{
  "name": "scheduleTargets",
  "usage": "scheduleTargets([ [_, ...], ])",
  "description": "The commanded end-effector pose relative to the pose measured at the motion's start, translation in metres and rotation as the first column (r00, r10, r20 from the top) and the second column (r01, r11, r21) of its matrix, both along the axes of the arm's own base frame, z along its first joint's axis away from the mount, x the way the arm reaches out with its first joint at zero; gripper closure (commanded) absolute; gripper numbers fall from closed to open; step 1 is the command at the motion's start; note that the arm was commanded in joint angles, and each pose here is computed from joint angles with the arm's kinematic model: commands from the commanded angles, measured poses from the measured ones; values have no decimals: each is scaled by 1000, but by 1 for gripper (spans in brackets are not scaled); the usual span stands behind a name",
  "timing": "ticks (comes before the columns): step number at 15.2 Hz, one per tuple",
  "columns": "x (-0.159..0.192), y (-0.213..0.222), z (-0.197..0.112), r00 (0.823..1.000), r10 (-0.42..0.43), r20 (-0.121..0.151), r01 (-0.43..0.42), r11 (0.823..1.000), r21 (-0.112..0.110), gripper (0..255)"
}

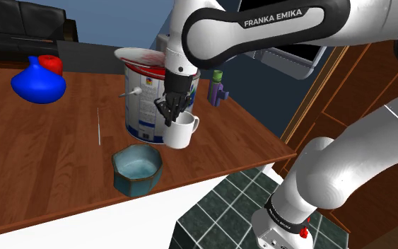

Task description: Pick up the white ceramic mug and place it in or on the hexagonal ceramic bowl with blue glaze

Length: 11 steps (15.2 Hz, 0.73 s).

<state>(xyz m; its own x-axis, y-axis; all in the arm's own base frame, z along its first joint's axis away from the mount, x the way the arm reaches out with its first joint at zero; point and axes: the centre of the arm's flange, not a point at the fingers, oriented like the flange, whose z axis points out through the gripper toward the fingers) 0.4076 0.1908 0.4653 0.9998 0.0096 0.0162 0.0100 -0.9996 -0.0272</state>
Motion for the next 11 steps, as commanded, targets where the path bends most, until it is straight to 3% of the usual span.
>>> scheduleTargets([
  [1, -1, 1, 11, 1000, 0, 0, 0, 1000, 0, 255],
  [11, -1, 1, 64, 1000, 0, 0, 0, 1000, 0, 255],
])
